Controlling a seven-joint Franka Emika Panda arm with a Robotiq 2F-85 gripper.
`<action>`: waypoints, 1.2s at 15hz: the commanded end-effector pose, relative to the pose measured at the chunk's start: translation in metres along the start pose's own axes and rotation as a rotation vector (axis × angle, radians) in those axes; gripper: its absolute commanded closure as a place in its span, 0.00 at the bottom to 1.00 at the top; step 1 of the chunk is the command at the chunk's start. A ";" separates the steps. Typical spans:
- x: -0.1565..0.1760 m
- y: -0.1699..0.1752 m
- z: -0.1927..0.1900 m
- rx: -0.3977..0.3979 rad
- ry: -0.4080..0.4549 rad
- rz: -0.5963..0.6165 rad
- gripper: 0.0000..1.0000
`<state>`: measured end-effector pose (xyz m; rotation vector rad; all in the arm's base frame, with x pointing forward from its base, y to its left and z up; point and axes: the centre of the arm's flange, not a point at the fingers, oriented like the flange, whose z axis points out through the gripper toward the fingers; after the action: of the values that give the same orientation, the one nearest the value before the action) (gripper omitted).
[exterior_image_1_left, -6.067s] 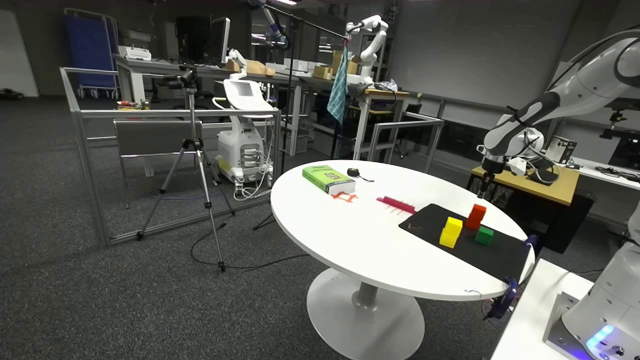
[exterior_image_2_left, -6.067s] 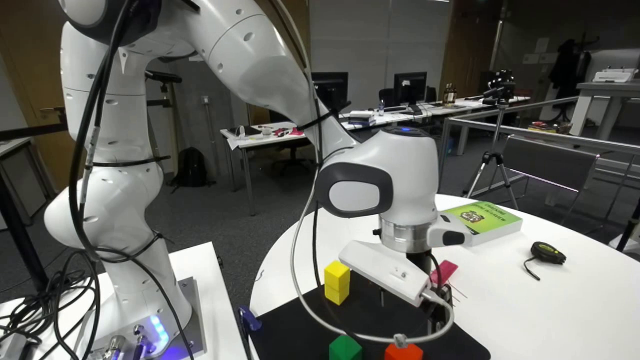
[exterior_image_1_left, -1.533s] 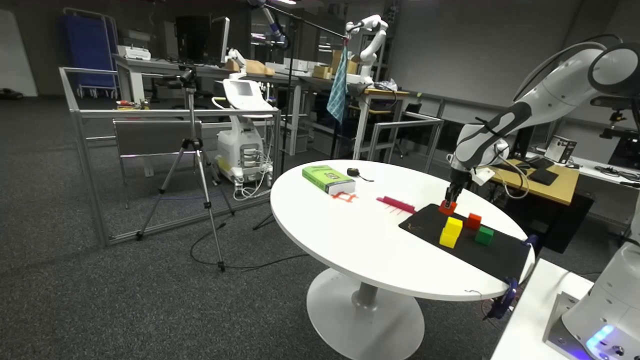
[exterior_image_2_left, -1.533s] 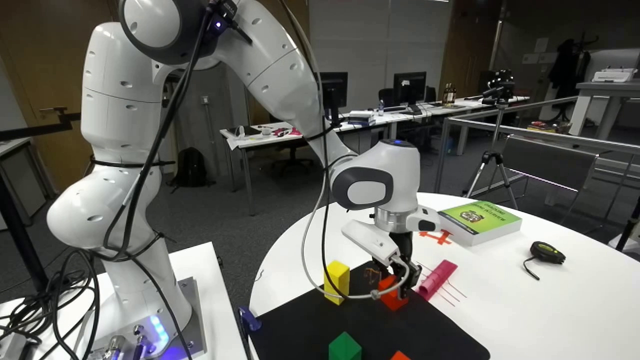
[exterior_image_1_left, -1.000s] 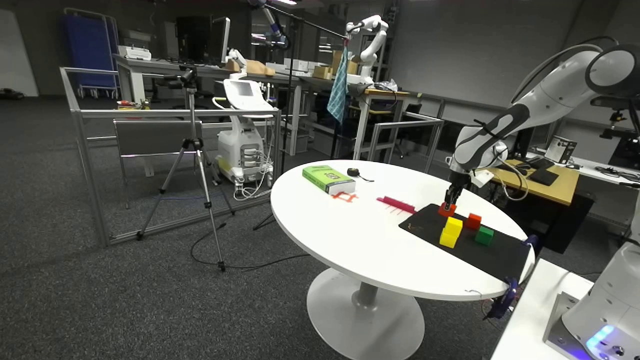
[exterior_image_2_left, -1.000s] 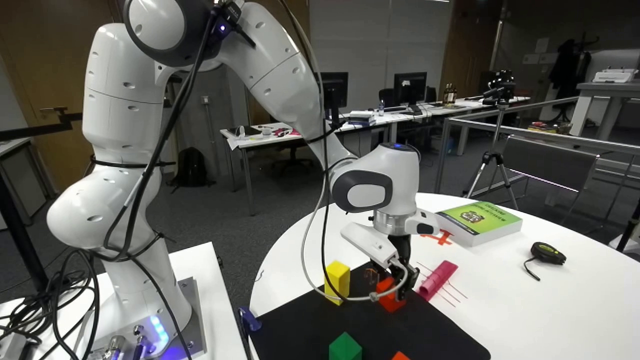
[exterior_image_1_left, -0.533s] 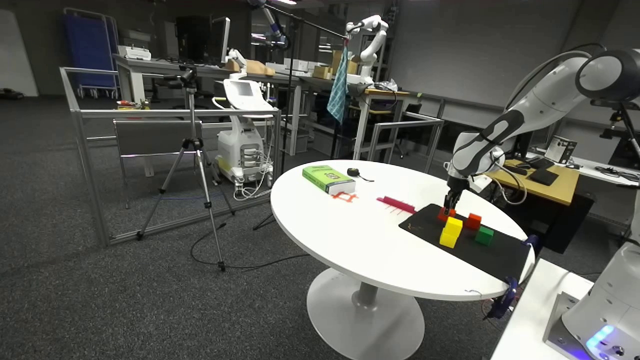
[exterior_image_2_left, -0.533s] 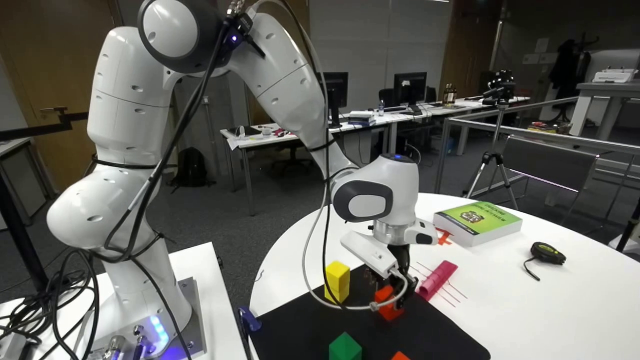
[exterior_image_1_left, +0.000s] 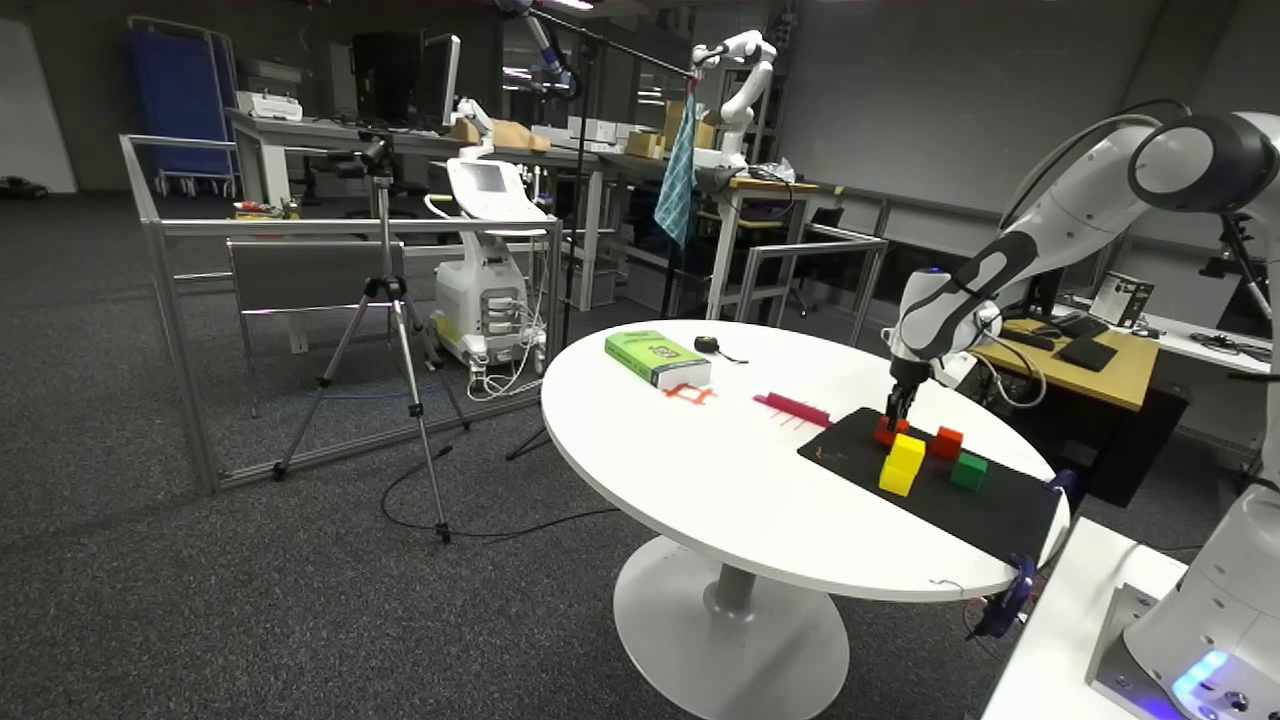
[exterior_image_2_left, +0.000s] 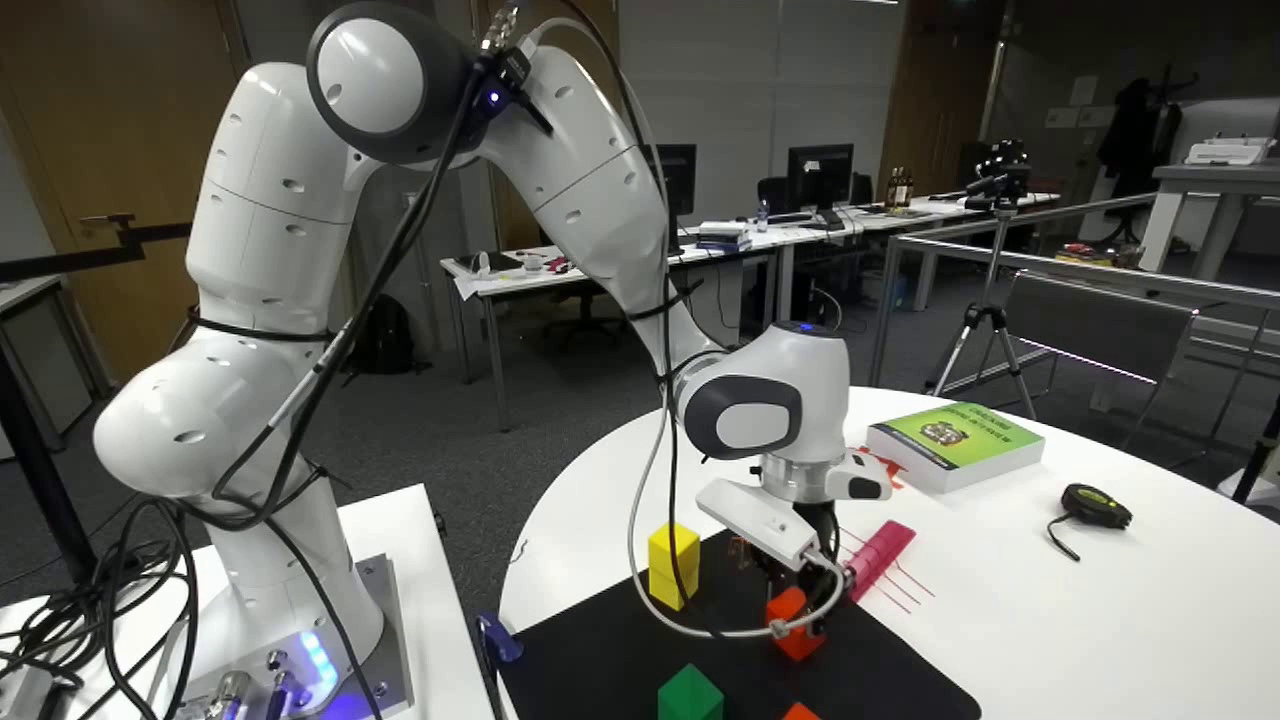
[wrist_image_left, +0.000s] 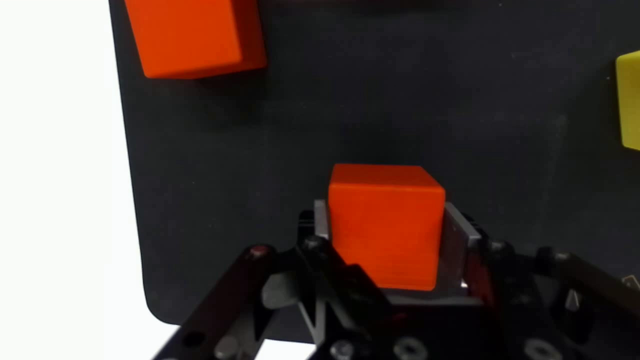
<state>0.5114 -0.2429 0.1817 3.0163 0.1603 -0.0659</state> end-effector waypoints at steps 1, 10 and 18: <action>0.007 0.005 0.008 -0.021 0.009 0.013 0.69; 0.007 -0.001 0.014 -0.017 -0.004 0.005 0.04; -0.031 0.022 -0.021 -0.044 -0.010 -0.020 0.00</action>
<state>0.5107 -0.2533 0.1760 2.9968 0.1659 -0.0863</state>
